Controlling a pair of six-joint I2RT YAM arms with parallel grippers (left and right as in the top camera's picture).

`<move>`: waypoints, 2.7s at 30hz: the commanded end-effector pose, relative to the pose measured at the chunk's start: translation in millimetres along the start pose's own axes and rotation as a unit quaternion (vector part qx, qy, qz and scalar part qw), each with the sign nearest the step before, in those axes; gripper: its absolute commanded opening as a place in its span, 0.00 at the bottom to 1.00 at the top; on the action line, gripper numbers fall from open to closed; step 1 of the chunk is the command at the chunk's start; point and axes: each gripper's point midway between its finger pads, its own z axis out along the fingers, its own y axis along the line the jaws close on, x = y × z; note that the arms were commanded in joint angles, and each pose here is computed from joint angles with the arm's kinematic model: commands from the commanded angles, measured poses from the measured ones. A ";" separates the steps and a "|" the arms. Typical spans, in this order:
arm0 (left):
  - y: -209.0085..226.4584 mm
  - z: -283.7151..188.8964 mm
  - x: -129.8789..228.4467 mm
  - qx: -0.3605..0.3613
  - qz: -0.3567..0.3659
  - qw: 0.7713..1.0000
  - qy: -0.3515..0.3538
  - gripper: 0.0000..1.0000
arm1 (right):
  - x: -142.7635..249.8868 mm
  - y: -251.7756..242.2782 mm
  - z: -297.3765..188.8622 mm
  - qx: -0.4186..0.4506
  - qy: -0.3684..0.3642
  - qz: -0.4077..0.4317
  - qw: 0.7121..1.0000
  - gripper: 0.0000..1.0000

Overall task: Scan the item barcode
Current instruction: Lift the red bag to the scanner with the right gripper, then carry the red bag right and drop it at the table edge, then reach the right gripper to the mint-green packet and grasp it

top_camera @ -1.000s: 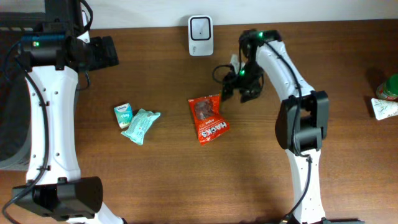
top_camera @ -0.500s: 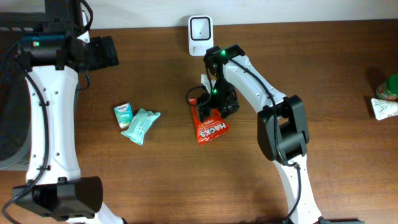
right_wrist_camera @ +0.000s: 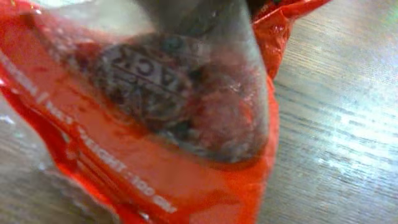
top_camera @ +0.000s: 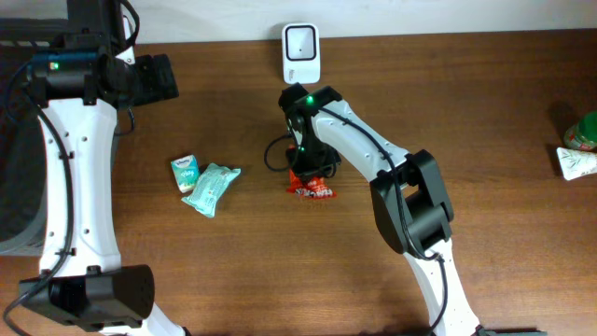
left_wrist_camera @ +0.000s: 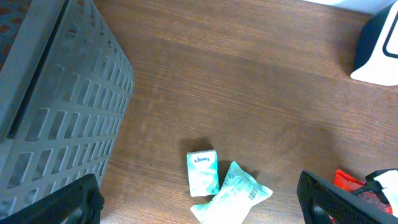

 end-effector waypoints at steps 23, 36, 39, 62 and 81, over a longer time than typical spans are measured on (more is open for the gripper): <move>-0.4 -4.7 -3.3 -0.001 -0.005 1.000 -0.008 0.99 | -241.4 -74.4 -172.3 0.022 -0.507 0.049 0.860 0.04; -0.6 -4.7 -3.3 -0.001 -0.005 1.000 -0.008 0.99 | -19.9 -393.1 -212.6 0.208 -0.284 0.355 0.866 0.04; -0.4 -4.7 -3.3 -0.001 -0.005 1.000 -0.008 0.99 | 46.2 -444.6 -198.6 0.227 -0.216 0.420 0.852 0.04; -0.4 -4.7 -3.3 -0.001 -0.005 1.000 -0.008 0.99 | 276.2 -554.2 -112.9 0.179 -0.058 0.689 0.700 0.65; -0.4 -4.7 -3.3 -0.001 -0.005 1.000 -0.008 0.99 | 109.5 -333.0 -237.6 -0.018 -0.206 0.467 0.860 0.98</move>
